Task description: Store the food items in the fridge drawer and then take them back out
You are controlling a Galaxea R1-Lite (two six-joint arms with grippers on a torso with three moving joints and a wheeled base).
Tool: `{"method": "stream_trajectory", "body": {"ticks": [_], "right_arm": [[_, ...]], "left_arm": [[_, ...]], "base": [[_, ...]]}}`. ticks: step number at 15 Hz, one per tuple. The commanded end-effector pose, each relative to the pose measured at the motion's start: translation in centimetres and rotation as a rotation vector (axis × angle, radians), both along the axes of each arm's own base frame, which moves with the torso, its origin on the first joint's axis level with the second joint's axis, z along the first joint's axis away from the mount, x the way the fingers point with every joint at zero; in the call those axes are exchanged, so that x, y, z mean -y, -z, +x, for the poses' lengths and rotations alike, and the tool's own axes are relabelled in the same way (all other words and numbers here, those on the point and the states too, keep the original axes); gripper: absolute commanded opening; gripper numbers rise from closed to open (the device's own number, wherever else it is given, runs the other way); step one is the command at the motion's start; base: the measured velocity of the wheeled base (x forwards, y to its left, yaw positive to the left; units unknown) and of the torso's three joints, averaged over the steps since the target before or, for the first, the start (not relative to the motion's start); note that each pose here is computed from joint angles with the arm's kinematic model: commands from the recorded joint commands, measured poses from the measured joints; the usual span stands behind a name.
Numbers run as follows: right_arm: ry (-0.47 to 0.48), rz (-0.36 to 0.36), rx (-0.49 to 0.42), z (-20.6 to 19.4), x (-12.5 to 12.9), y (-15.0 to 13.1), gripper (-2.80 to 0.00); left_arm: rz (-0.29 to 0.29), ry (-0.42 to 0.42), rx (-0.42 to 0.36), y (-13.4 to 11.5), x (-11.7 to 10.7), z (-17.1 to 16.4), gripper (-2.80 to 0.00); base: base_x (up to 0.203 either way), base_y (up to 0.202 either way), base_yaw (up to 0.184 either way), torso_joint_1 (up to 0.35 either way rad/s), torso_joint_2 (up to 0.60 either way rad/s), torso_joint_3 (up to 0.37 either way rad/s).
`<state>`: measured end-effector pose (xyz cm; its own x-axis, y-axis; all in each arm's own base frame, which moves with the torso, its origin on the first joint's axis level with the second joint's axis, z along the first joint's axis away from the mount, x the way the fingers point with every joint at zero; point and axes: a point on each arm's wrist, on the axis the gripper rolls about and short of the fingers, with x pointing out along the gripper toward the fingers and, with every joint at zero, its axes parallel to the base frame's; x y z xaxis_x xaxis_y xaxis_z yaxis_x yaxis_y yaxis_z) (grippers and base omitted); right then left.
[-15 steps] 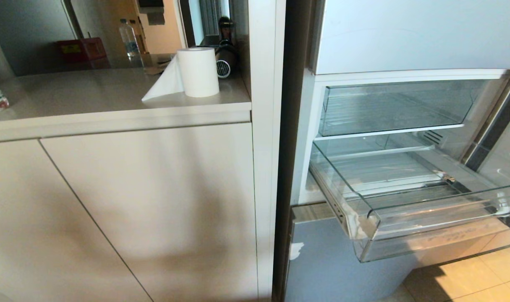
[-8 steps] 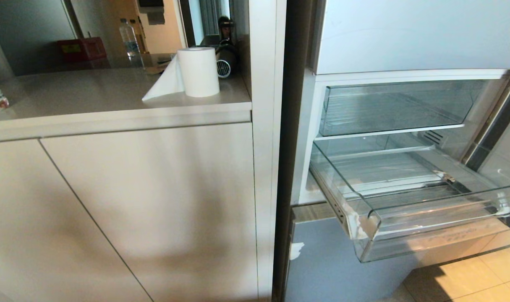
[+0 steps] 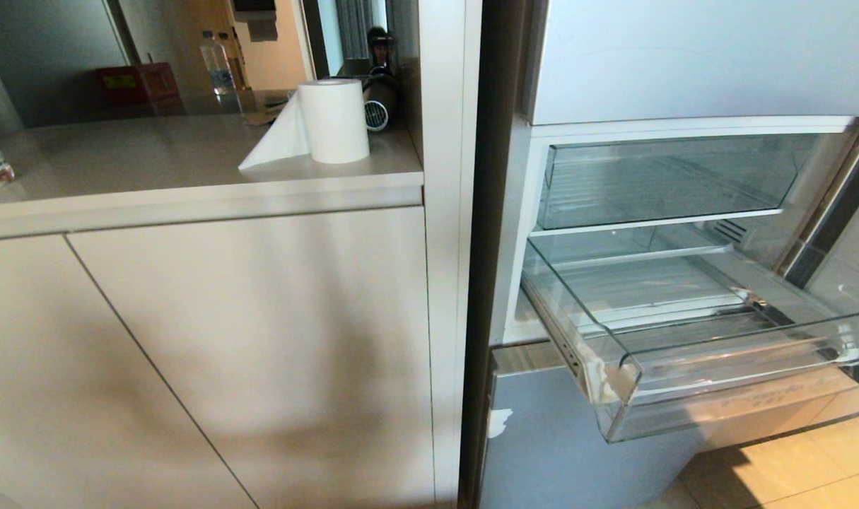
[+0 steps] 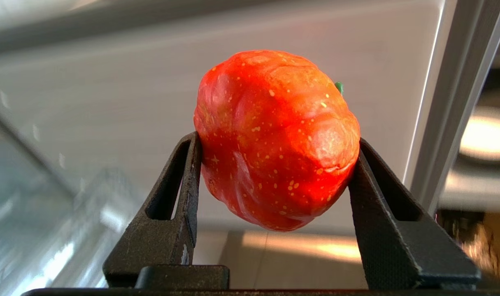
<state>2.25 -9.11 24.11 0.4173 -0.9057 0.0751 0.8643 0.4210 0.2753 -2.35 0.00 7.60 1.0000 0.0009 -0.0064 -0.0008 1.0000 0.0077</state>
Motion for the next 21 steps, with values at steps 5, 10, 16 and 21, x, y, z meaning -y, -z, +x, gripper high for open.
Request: {"method": "stream_trajectory", "body": {"ticks": [5, 10, 16, 21], "right_arm": [[0.123, -0.152, 0.105, -0.1, 4.0, -7.2, -2.80], [0.379, -0.146, 0.154, -4.3, 10.9, -9.4, -2.80], [0.508, -0.162, 0.206, -10.8, 17.0, -9.5, -2.80], [0.385, 0.035, 0.199, -13.7, 22.2, -4.1, -2.80]], "left_arm": [[0.000, 0.000, -0.001, 0.0, 0.0, 0.0, -2.80], [0.000, -0.001, 0.000, 0.0, 0.0, 0.0, -2.80], [0.000, -0.001, 0.000, 0.0, 0.0, 0.0, -2.80], [0.000, -0.001, 0.000, 0.0, 0.0, 0.0, -2.80]], "base": [[0.000, 0.000, 0.000, 0.000, 0.00, 0.000], [0.000, 0.000, 0.000, 0.000, 0.00, 0.000], [0.000, 0.000, 0.000, 0.000, 0.00, 0.000], [0.000, 0.000, 0.000, 0.000, 0.00, 0.000]]}}
